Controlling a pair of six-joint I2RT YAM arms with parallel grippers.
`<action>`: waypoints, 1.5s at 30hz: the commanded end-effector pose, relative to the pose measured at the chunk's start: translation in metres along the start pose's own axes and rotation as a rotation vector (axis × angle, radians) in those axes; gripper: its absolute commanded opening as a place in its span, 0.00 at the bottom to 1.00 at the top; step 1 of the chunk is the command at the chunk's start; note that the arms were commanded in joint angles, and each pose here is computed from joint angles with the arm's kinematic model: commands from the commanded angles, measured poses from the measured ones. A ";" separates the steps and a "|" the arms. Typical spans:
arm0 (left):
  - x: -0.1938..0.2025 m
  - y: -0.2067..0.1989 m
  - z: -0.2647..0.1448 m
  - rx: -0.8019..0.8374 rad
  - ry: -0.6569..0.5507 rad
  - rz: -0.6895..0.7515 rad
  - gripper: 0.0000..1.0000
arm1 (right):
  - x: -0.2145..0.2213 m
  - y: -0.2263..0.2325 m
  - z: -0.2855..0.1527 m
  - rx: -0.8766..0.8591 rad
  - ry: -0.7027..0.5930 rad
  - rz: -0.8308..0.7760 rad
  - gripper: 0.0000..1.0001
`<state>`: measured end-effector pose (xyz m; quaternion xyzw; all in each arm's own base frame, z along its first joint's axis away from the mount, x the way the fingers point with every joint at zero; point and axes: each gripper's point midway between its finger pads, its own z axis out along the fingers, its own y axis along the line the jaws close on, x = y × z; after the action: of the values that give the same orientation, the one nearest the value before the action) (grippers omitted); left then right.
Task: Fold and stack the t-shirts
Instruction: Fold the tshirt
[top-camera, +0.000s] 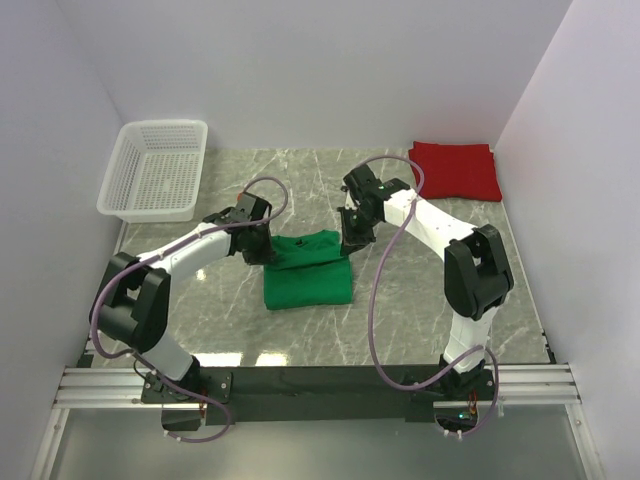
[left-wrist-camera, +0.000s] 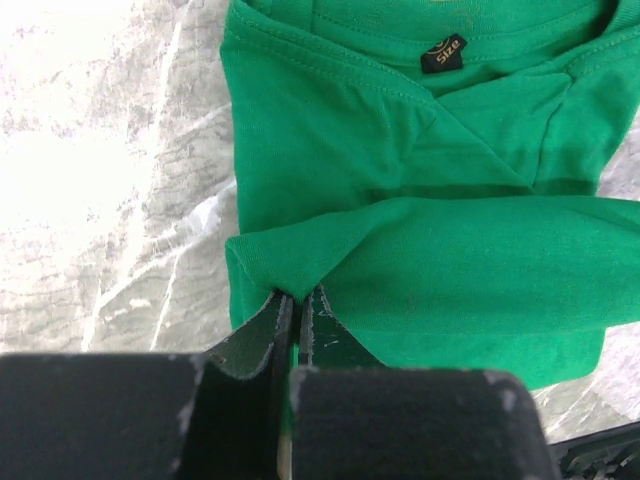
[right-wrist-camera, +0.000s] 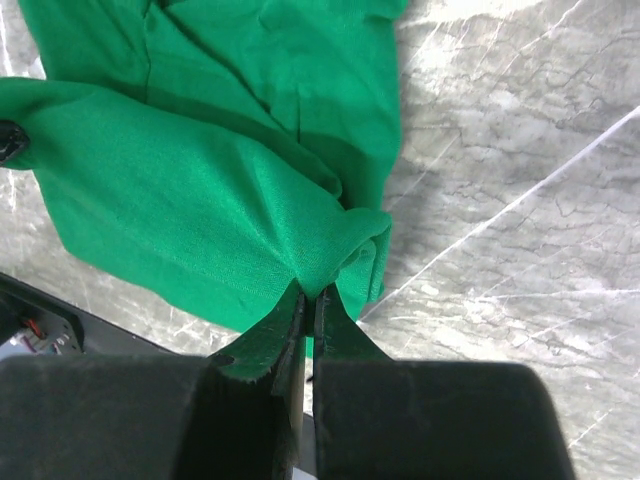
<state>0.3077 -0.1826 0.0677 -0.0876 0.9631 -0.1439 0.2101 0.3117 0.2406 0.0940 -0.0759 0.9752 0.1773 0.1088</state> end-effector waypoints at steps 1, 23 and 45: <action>-0.021 -0.006 -0.002 0.017 -0.073 0.020 0.04 | -0.015 -0.004 -0.001 0.008 -0.062 0.003 0.00; -0.054 -0.006 -0.023 -0.003 -0.232 0.062 0.72 | -0.045 -0.012 -0.038 0.076 -0.288 0.039 0.45; -0.066 -0.047 0.010 0.186 -0.245 0.244 0.35 | -0.051 0.043 0.017 -0.282 -0.249 -0.246 0.40</action>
<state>0.3401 -0.1964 0.0750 0.0252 0.9371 -0.1640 0.3072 0.3214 0.2799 0.0885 -0.1760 0.9245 0.2742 0.1980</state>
